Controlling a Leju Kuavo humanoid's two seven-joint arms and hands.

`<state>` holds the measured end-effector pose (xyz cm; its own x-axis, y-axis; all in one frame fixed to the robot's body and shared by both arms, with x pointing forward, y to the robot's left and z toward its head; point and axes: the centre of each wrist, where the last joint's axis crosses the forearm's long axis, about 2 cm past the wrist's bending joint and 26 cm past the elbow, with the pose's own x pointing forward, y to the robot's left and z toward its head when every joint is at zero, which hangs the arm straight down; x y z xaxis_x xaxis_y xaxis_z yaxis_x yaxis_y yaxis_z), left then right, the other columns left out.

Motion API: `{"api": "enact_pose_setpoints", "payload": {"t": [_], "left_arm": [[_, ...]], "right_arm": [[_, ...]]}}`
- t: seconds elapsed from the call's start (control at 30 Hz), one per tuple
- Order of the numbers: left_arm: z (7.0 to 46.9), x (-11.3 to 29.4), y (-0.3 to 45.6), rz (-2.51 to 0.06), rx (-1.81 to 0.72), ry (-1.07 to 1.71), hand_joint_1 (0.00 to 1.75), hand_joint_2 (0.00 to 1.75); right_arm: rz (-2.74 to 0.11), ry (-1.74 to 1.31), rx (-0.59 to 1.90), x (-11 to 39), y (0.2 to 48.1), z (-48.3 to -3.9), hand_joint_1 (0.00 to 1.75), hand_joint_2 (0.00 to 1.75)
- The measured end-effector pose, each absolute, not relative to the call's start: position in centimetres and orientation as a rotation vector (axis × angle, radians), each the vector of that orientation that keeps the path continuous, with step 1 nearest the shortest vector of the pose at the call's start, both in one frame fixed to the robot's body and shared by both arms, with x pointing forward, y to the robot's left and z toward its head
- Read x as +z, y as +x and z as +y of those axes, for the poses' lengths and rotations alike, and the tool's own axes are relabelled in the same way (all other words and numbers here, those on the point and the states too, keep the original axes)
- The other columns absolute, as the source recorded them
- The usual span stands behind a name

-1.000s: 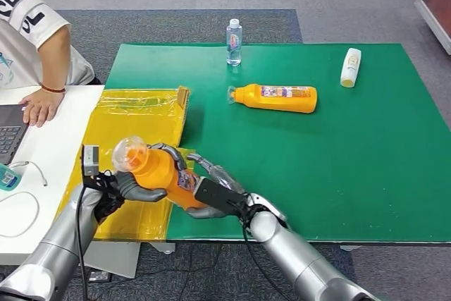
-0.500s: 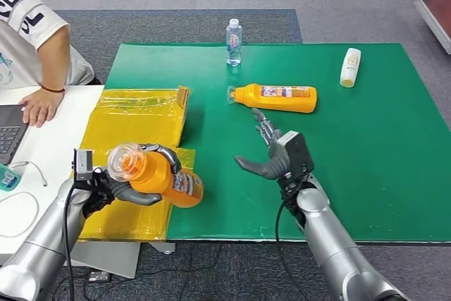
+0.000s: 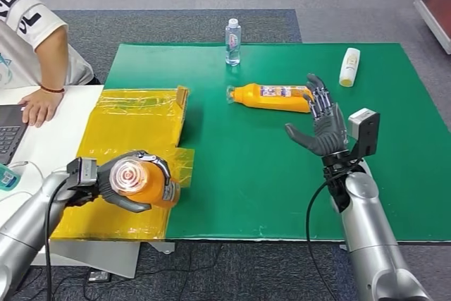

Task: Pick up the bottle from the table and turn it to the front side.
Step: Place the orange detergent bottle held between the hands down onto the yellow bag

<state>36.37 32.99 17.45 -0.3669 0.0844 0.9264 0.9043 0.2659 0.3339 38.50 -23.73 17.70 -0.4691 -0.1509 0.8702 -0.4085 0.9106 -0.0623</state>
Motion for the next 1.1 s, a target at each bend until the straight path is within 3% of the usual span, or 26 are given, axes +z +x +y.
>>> {"api": "enact_pose_setpoints", "payload": {"t": [0.1, 0.23, 0.33, 0.57, 0.77, 1.1], "left_arm": [[36.0, 21.9, 39.0, -1.507, -1.375, -0.802, 1.75, 1.75], [38.3, 31.2, 42.2, -1.358, -1.470, -0.607, 1.75, 1.75], [38.4, 36.7, 43.3, -1.369, -1.491, -0.484, 1.75, 1.75], [36.3, 43.6, 45.4, -1.363, -1.583, -0.100, 1.75, 1.75], [33.5, 44.2, 46.6, -1.085, -1.749, 0.095, 1.75, 1.75], [30.4, 38.7, 48.6, -0.798, -1.934, 0.290, 1.75, 1.75]], "right_arm": [[-2.054, 0.399, 0.349, 17.2, 38.6, -23.4, 0.00, 1.75], [-2.018, 0.399, 0.381, 15.8, 38.5, -22.5, 0.00, 1.75], [-1.993, 0.408, 0.400, 15.0, 38.3, -21.7, 0.00, 1.75], [-1.943, 0.390, 0.443, 13.7, 37.8, -20.3, 0.00, 1.75], [-1.906, 0.400, 0.482, 13.2, 37.4, -18.7, 0.00, 1.75], [-1.873, 0.403, 0.535, 13.4, 37.2, -16.2, 0.00, 1.75]]}}
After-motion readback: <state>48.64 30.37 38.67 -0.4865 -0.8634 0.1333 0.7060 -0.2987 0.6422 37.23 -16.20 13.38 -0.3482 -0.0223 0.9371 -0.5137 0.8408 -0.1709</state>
